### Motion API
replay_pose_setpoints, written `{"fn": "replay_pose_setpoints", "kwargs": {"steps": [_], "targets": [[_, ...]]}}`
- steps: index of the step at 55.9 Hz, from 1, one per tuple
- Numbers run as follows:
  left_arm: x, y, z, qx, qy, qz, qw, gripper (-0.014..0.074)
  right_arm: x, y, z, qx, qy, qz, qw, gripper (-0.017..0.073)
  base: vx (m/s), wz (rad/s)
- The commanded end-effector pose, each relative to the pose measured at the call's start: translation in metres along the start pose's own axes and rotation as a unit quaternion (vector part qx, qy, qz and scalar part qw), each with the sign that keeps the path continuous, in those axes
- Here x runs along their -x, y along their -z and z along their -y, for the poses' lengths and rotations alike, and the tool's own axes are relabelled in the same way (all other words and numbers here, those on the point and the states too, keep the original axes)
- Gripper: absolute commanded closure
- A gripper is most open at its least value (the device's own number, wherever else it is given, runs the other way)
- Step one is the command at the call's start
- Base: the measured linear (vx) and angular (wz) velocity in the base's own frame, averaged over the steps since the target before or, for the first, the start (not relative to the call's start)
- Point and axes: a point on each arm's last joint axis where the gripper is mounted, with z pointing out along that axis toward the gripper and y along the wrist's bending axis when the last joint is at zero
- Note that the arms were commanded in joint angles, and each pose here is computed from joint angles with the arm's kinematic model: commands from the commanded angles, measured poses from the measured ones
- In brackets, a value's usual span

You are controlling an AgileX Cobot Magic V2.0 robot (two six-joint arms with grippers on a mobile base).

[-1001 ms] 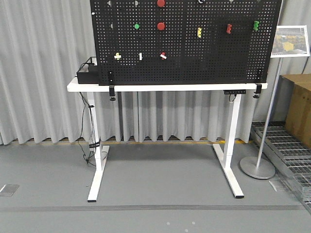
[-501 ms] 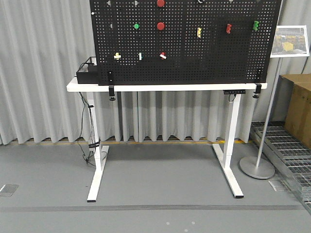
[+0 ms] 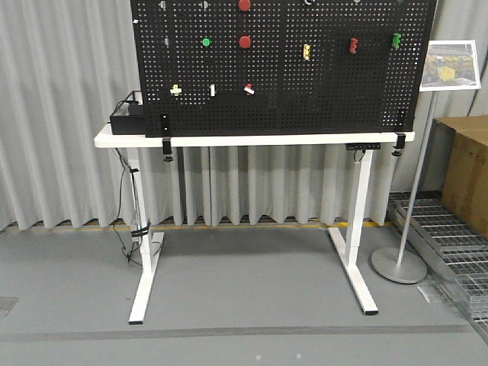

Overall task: Rotate knob clockwise with right arm
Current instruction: 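Drive the base forward toward the black pegboard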

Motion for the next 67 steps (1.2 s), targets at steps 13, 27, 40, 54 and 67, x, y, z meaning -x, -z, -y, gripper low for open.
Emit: {"fn": "replay_pose_setpoints", "kwargs": {"steps": [13,27,40,54,67], "targets": [[0.0021,0.0006,0.0003,-0.002,0.005,0.041,0.999,0.0591,0.006,0.0008,-0.0005,0.003,0.006,0.042,0.999,0.0559,0.15,-0.08],[0.0021,0.0006,0.0003,-0.002,0.005,0.041,0.999,0.0591,0.006,0.0008,-0.0005,0.003,0.006,0.042,0.999,0.0559,0.21,-0.35],[0.0021,0.0006,0.0003,-0.002,0.005,0.041,0.999,0.0591,0.006,0.0008,-0.0005,0.003,0.006,0.042,0.999,0.0559,0.27,-0.24],[0.0021,0.0006,0.0003,-0.002,0.005,0.041,0.999,0.0591,0.006,0.0008,-0.0005,0.003,0.006,0.042,0.999,0.0559,0.33,0.1],[0.0021,0.0006,0.0003,-0.002,0.005,0.041,0.999,0.0591,0.006,0.0008,-0.0005,0.003,0.006,0.042,0.999,0.0559,0.4,0.14]]}}
